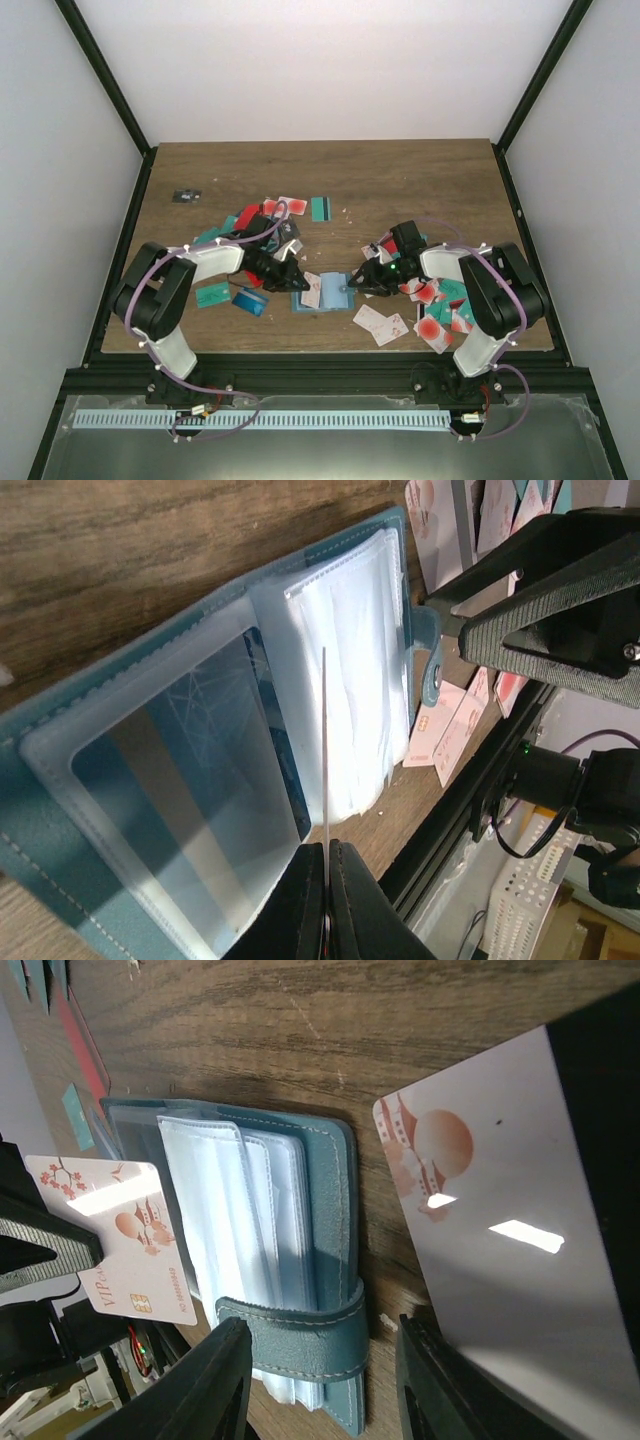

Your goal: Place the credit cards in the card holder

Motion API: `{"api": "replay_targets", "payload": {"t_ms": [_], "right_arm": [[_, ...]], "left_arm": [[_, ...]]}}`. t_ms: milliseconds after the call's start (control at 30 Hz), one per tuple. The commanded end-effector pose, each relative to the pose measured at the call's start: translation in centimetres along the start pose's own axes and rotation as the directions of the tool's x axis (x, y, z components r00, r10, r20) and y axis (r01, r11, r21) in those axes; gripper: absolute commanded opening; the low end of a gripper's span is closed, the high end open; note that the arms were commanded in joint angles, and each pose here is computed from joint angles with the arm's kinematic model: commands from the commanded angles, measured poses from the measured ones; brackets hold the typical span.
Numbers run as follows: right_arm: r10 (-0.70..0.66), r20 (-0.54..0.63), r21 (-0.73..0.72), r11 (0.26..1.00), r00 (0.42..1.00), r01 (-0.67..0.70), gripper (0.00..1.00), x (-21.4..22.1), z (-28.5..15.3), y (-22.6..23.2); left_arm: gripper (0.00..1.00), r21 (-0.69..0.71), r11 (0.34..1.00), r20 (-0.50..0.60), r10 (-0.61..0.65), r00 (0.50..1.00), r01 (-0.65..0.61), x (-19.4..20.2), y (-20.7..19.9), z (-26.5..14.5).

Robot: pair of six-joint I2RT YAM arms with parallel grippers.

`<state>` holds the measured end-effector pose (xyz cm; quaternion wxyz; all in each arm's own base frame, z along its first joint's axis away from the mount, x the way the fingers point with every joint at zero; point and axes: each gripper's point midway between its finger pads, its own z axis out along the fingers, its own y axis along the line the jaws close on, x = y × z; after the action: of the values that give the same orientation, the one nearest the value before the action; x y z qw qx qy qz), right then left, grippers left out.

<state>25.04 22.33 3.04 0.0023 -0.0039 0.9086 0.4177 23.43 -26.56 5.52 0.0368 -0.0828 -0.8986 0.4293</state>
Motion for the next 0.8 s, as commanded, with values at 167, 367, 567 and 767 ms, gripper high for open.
{"api": "replay_targets", "payload": {"t_ms": [167,367,567,767], "right_arm": [[0.025,-0.027,0.032,0.999,0.999,-0.024,0.42,0.6,0.9,-1.3],[0.028,-0.034,0.030,0.999,0.999,-0.027,0.41,0.7,1.1,-1.5],[0.028,-0.036,0.031,0.999,0.999,-0.027,0.41,0.6,1.1,-1.5],[0.031,-0.037,0.040,0.999,0.999,-0.030,0.39,0.8,1.1,-1.7]], "left_arm": [[0.04,0.021,1.000,-0.004,0.022,1.000,-0.022,-1.2,0.0,1.0],[0.04,0.020,1.000,-0.013,0.016,1.000,-0.016,-1.3,0.4,1.7],[0.04,0.034,0.999,-0.013,0.014,1.000,-0.014,-1.9,0.0,2.2],[0.04,0.048,0.999,-0.001,0.009,1.000,-0.009,-2.7,-0.8,2.2]]}}
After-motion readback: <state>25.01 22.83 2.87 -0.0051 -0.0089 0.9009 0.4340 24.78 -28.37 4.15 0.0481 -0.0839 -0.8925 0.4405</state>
